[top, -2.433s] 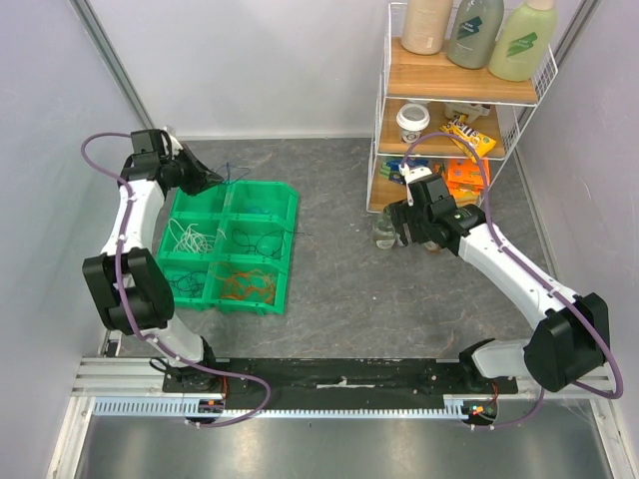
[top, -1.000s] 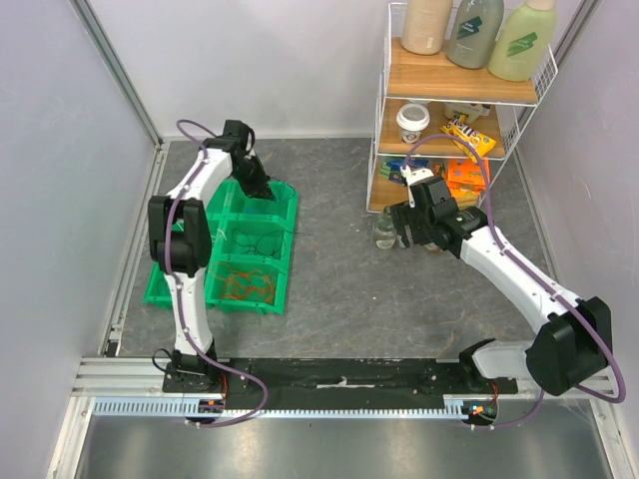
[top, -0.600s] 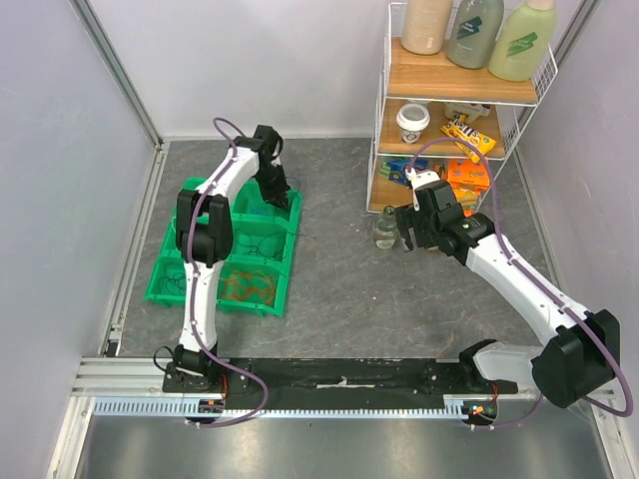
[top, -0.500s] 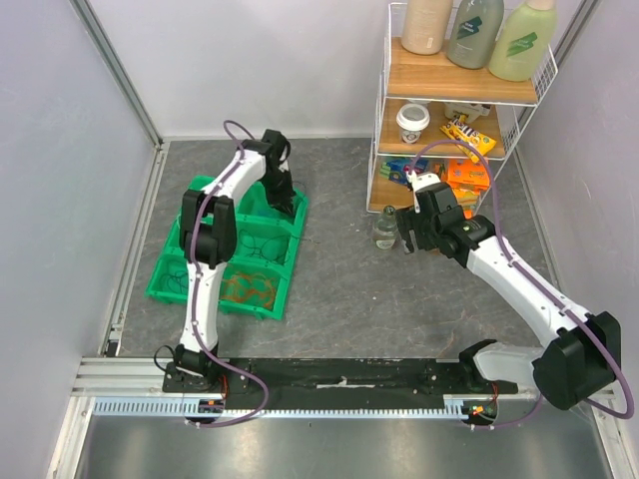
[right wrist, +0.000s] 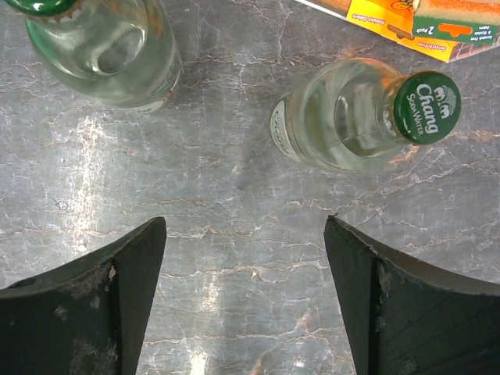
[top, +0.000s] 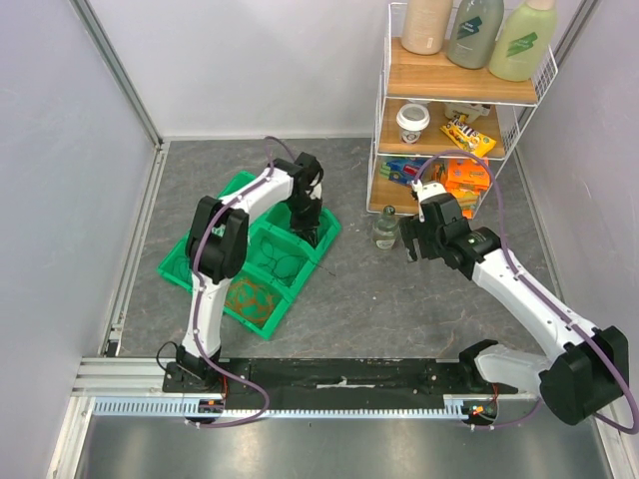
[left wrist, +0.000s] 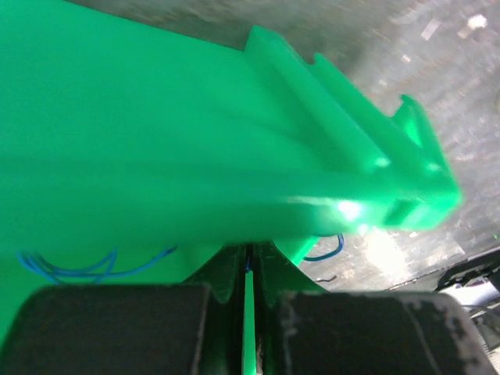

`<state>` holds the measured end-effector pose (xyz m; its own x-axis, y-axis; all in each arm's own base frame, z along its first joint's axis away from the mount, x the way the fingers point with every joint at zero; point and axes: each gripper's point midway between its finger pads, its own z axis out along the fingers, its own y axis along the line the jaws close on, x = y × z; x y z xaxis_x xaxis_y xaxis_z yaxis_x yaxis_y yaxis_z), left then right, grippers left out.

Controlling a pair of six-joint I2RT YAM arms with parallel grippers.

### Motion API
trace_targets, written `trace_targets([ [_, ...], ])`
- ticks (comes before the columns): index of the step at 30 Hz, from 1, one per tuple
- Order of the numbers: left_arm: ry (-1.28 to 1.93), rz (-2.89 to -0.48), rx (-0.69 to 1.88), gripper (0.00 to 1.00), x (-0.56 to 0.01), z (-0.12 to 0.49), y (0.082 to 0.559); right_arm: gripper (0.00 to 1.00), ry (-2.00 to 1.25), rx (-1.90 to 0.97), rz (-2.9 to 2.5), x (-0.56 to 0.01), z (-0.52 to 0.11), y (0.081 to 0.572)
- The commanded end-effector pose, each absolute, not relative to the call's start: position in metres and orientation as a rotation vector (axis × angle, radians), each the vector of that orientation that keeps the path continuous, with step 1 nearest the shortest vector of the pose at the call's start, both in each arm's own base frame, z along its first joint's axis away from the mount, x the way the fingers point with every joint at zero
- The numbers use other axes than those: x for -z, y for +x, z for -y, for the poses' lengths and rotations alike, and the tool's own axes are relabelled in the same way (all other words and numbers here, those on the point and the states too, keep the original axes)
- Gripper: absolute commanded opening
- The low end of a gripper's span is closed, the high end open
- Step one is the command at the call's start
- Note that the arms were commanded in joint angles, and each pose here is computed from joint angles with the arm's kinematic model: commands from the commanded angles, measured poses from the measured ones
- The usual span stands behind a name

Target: Untangle the cables

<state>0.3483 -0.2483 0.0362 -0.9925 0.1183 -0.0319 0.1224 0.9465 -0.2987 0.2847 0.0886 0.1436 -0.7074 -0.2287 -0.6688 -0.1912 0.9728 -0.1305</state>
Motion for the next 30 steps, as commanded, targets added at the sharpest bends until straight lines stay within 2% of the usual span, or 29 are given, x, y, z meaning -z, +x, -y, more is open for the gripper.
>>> trace_targets([
  [1,0.233,-2.929,0.631,0.02,-0.098,0.273,0.35,0.9,-0.286,0.038,-2.301,-0.157,-0.091,0.291],
  [13,-0.045,-2.74,0.681,0.02,-0.175,0.273,0.392,0.91,-0.303,0.033,-2.231,-0.165,-0.085,0.282],
  [22,-0.312,-2.821,0.59,0.02,-0.155,0.235,0.4,0.91,-0.295,0.066,-2.212,-0.172,-0.076,0.278],
  [30,-0.325,-2.864,0.587,0.02,-0.14,0.231,0.4,0.91,-0.292,0.069,-2.213,-0.172,-0.076,0.278],
])
